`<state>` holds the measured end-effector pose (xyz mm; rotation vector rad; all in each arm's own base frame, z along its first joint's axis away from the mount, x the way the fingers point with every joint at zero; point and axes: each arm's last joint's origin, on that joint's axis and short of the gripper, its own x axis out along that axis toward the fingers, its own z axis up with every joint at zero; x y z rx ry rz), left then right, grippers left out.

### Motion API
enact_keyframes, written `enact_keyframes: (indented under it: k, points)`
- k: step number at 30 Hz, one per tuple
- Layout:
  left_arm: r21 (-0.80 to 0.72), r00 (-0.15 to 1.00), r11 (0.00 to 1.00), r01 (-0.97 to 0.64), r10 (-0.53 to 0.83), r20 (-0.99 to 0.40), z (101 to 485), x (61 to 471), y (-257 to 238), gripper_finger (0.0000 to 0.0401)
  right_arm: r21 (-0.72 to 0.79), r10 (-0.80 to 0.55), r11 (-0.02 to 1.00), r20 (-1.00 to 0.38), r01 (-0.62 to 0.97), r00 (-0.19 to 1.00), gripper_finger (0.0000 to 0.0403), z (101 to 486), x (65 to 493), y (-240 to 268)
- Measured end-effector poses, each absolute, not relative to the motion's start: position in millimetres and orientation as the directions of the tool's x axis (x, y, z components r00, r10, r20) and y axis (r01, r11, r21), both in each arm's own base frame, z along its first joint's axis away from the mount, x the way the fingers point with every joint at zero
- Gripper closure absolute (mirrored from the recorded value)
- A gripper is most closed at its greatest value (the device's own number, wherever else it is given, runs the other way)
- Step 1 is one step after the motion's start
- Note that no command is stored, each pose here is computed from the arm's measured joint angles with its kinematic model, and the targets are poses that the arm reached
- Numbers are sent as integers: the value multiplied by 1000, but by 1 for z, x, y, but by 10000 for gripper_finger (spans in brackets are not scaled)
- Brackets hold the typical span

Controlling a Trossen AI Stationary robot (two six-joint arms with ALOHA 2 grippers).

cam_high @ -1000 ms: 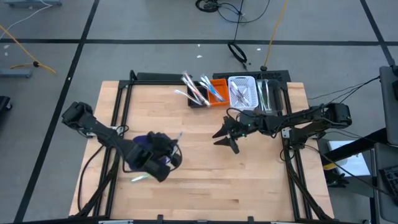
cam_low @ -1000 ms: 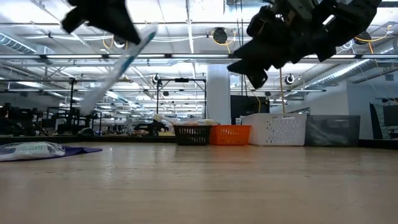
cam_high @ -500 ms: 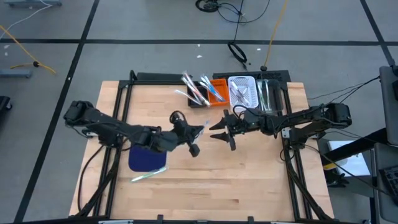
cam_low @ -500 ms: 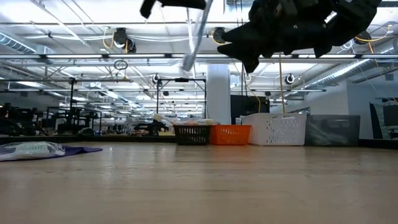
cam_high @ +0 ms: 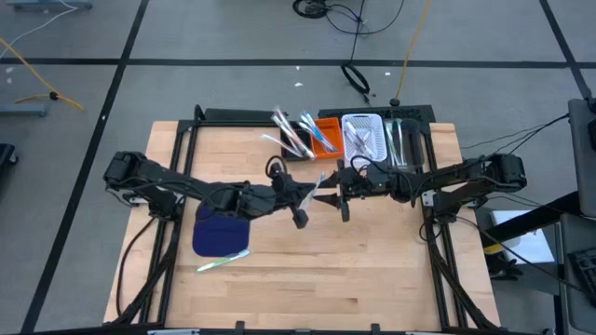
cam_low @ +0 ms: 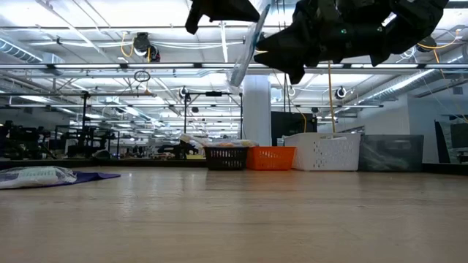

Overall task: Pick & Place Toothbrushes
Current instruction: Put the blue toothbrush into the orange bin

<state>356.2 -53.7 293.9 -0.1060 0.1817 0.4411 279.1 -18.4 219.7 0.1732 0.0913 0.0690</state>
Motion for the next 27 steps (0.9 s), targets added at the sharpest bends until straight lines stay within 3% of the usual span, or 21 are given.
enact_keyframes:
  k: [19, 23, 27]
  points:
    - [-44, 879, 890, -453, 438, -187, 288, 363, -44, 401, 168, 41, 985, -12, -39, 999, 249, 227, 280, -18]
    - [-53, 888, 895, -443, 430, -163, 284, 370, -43, 401, 169, -4, 986, -19, 7, 1000, 290, 226, 280, -20]
    - [-36, 879, 890, -455, 443, -175, 283, 370, -40, 400, 149, -5, 989, -52, 12, 999, 379, 223, 280, -19]
